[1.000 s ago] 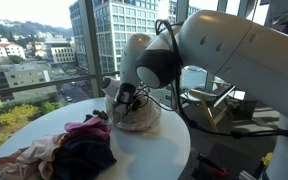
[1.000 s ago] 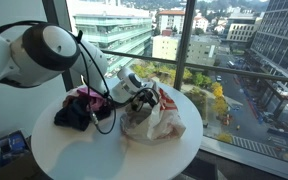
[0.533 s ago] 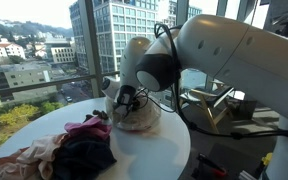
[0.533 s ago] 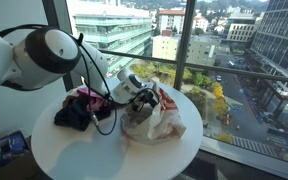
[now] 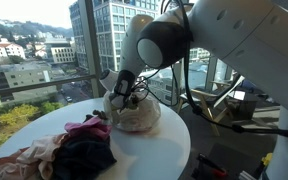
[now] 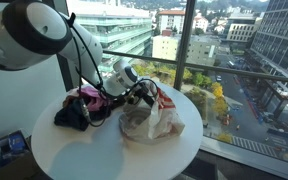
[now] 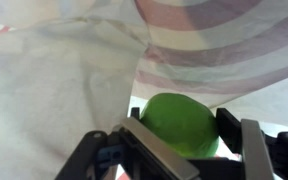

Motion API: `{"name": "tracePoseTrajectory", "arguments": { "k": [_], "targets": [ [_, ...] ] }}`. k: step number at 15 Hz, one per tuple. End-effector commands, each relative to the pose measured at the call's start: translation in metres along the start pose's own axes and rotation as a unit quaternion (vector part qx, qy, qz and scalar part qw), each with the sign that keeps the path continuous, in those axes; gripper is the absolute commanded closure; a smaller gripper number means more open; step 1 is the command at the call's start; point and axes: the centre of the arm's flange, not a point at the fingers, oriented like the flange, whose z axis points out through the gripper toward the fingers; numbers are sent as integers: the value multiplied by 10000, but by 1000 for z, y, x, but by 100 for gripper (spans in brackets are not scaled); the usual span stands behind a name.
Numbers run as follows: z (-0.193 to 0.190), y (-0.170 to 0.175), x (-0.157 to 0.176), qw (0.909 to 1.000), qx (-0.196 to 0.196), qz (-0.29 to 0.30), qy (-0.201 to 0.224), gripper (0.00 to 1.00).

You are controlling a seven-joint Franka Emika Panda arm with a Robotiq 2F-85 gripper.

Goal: Pick up the black shirt from the plastic and put it on the table, pick up the peach shirt from the plastic and put it on the table, pick up the pink shirt from the plastic and put it on the table, pick up the green apple toy from the plastic and put it on the table

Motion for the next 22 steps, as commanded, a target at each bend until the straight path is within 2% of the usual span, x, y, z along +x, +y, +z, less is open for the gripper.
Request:
{"name": "tracePoseTrajectory", "arguments": {
  "k": [1,4,7,10,12,15,18,22],
  "targets": [
    [-67,59,3,9952,463,-589,-626,49],
    [-101,90,10,9862,1017,-977,-867,49],
    [-136,120,11,9733,1563,-1352,-999,49],
    [-182,141,1,9560,2039,-1833,-1040,49],
    [-210,144,-11,9409,2330,-2211,-1075,49],
    [-237,119,-44,9119,2741,-2802,-1220,49],
    [-247,75,-84,8747,3106,-3355,-1606,49],
    [-270,26,-138,8221,3019,-4353,-2086,49]
  ]
}}
